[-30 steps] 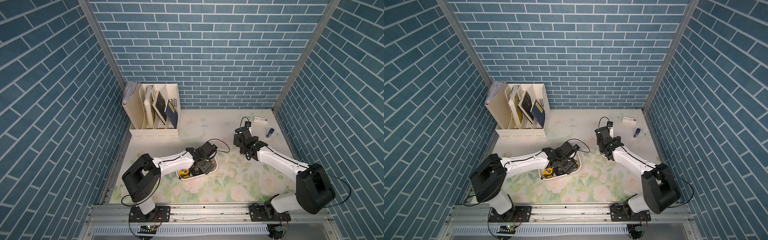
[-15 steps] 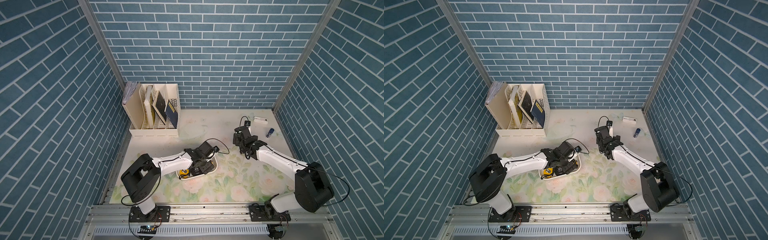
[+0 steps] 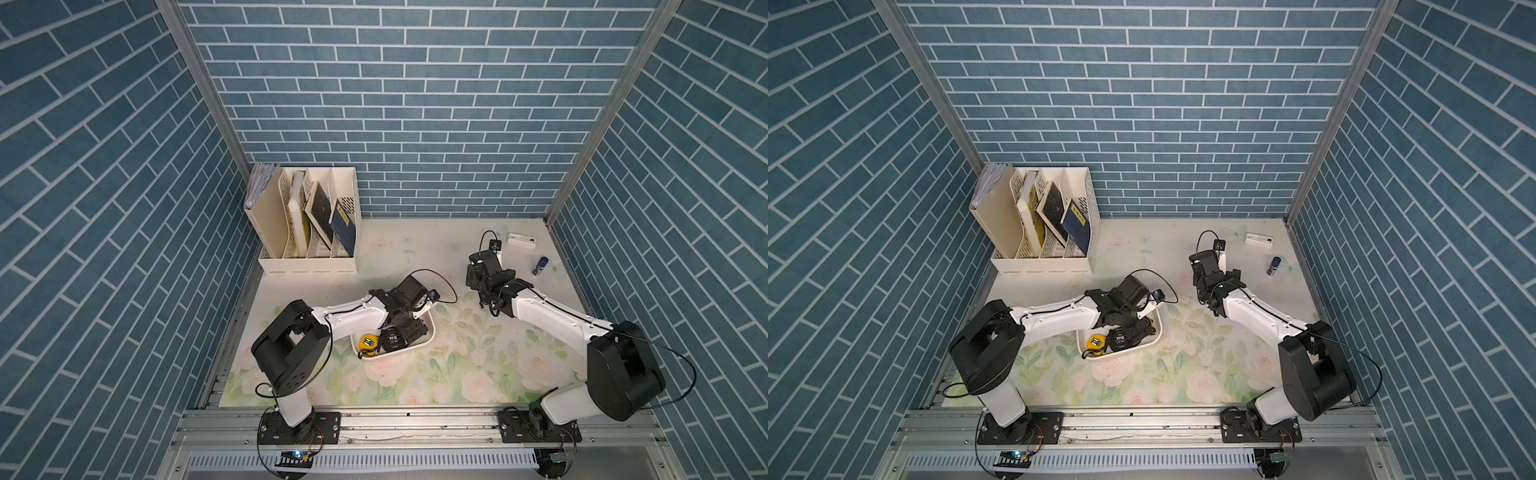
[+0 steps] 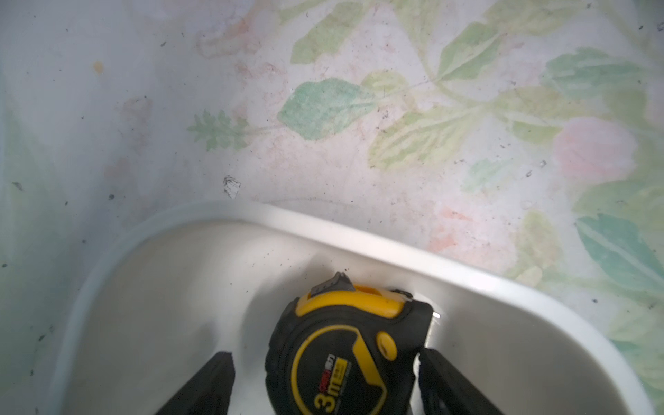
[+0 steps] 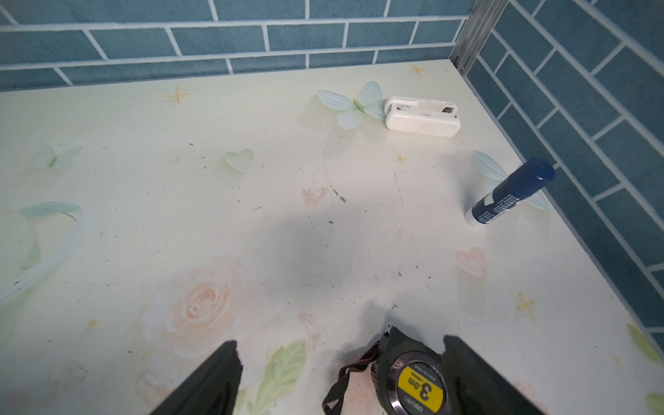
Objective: Take the tape measure out of the storage box
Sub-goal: Pick up the tape measure from the storage box.
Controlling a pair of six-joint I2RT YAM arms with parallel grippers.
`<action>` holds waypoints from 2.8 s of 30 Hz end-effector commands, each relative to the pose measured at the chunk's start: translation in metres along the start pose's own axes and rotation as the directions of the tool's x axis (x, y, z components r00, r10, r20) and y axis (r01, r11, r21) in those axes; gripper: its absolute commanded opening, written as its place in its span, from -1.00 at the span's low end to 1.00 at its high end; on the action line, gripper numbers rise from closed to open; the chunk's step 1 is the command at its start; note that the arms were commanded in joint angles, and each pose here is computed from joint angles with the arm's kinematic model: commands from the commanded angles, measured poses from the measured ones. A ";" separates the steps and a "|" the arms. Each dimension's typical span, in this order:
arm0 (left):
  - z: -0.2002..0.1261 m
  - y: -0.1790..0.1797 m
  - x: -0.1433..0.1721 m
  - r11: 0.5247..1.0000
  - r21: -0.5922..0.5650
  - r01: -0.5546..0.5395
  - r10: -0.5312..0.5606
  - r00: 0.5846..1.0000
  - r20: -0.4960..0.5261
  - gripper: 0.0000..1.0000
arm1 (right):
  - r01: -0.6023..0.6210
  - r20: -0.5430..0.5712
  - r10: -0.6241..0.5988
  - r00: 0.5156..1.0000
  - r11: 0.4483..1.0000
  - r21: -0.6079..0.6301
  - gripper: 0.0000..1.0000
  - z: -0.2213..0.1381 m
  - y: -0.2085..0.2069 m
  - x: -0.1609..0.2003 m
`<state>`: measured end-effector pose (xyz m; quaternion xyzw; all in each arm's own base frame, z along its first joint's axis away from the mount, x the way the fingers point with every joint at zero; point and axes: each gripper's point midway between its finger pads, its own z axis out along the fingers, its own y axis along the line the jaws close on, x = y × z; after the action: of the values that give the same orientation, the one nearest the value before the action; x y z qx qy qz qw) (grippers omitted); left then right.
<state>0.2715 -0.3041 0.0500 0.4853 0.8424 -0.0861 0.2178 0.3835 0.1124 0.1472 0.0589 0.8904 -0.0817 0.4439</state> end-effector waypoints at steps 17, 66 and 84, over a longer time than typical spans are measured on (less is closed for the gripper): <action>0.015 -0.005 0.017 0.998 0.055 0.030 -0.026 0.997 -0.069 0.17 | -0.015 0.019 0.015 1.000 1.000 0.024 0.80 0.002 -0.002 -0.011; -0.164 0.039 -0.118 0.816 0.268 0.511 -0.576 0.690 0.438 -1.00 | 0.016 0.180 0.154 0.971 0.716 -0.698 0.75 -0.113 0.050 0.008; -0.153 0.060 -0.141 0.375 0.582 0.722 -0.917 0.196 0.347 -1.00 | 0.160 0.272 0.205 0.940 0.440 -0.884 0.71 -0.191 0.116 0.003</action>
<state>0.3316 -0.3264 0.2471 -0.0289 0.8433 -0.4253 0.3274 0.2470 0.2602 0.2127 -0.1927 0.7466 0.3882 0.5048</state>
